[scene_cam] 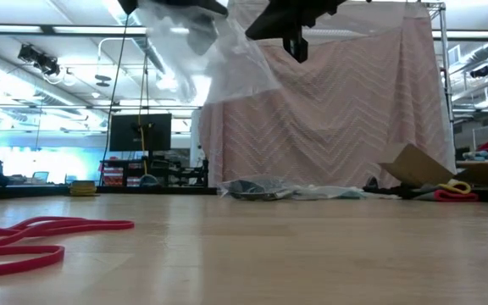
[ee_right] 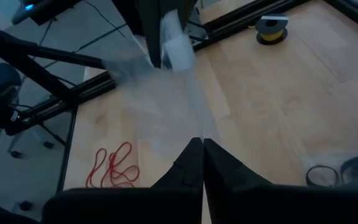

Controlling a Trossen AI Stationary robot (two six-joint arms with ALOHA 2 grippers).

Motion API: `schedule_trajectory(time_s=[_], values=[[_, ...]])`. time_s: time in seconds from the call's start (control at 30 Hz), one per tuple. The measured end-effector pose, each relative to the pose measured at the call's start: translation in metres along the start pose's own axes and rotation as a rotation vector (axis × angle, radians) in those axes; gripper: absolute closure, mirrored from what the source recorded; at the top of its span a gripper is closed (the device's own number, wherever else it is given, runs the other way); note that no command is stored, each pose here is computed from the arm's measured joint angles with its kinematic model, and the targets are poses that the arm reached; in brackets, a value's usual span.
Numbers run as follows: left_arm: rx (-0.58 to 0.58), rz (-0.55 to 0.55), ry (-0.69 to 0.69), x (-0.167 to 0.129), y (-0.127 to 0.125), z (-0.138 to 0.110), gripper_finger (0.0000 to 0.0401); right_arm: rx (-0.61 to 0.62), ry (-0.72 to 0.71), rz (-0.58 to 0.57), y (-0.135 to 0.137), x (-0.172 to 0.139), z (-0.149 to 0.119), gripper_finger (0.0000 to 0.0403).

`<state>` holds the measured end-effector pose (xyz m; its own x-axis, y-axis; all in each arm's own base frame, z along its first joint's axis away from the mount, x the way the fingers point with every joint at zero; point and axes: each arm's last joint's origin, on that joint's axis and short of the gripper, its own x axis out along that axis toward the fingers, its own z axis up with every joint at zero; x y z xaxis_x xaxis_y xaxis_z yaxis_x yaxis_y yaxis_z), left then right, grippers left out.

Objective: Sort rubber bands
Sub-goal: Open the transparent zip bag

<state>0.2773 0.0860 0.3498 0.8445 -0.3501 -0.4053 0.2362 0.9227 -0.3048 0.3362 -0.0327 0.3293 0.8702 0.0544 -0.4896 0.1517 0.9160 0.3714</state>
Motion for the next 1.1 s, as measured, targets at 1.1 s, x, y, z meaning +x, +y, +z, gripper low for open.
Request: schedule_trajectory(time_s=[1.1], values=[[0.018,0.005,0.054,0.001,-0.001,-0.006,0.0401,-0.007,0.009,0.033,0.000,0.000,0.000,0.0403]])
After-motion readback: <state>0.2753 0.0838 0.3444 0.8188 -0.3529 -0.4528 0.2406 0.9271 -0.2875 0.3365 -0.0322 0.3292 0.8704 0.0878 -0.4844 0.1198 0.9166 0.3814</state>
